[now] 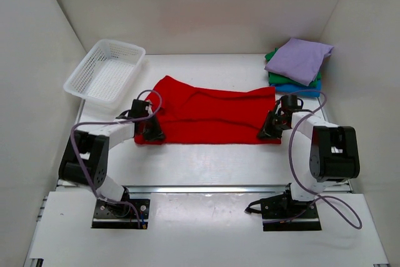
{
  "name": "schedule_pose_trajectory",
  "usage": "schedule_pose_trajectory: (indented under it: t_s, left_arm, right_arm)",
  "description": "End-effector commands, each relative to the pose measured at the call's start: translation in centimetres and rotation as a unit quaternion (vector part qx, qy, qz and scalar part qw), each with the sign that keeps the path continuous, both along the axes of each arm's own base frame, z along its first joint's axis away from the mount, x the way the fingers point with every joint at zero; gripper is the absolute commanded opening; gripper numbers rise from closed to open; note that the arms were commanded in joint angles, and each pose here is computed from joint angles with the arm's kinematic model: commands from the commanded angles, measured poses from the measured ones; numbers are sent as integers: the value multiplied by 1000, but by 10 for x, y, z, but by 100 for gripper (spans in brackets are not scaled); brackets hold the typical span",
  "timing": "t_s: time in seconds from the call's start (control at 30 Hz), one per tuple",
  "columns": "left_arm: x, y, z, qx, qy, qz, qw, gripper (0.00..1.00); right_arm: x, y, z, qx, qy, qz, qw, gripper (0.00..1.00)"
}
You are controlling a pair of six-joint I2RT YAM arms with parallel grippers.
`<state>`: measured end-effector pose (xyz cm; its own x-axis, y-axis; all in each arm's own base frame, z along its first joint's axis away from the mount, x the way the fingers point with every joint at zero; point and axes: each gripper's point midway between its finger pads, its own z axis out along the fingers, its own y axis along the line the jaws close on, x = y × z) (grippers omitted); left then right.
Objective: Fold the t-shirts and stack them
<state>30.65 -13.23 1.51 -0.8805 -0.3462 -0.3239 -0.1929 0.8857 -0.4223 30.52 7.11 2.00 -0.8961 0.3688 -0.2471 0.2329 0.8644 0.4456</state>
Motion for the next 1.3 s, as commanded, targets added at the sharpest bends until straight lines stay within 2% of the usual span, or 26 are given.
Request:
schedule_pose_trajectory:
  t_s: [0.0, 0.1, 0.27, 0.5, 0.63, 0.77, 0.93, 1.03, 1.2, 1.27]
  left_arm:
    - [-63, 16, -19, 36, 67, -9, 997, 30]
    - [-83, 17, -14, 36, 75, -18, 996, 30]
    - [-83, 21, 11, 9, 41, -4, 999, 34]
    - [-50, 22, 69, -16, -34, 10, 999, 42]
    - [-26, 27, 93, -20, -72, 24, 997, 46]
    - [-1, 30, 106, -24, -96, 39, 994, 48]
    - [50, 30, 129, -36, -139, 61, 988, 51]
    - [84, 28, 134, -31, -141, 61, 988, 53]
    - [127, 28, 119, -15, -130, 68, 989, 57]
    - [146, 27, 107, -9, -118, 71, 990, 60]
  right_arm:
    - [-34, -13, -4, -29, 33, -1, 999, 16]
    - [-48, -18, -2, -27, 38, -2, 999, 17]
    - [-49, -21, 7, -28, 17, -1, 999, 18]
    - [2, -22, 21, -25, -9, 4, 1000, 19]
    - [27, -22, 19, -13, -12, 1, 1000, 19]
    - [58, -26, 29, -5, -52, -10, 999, 20]
    - [95, -34, 45, -1, -97, -24, 995, 23]
    - [116, -42, 45, 6, -103, -30, 994, 24]
    - [133, -53, 42, -4, -105, -39, 994, 25]
    - [142, -56, 40, -6, -109, -38, 993, 33]
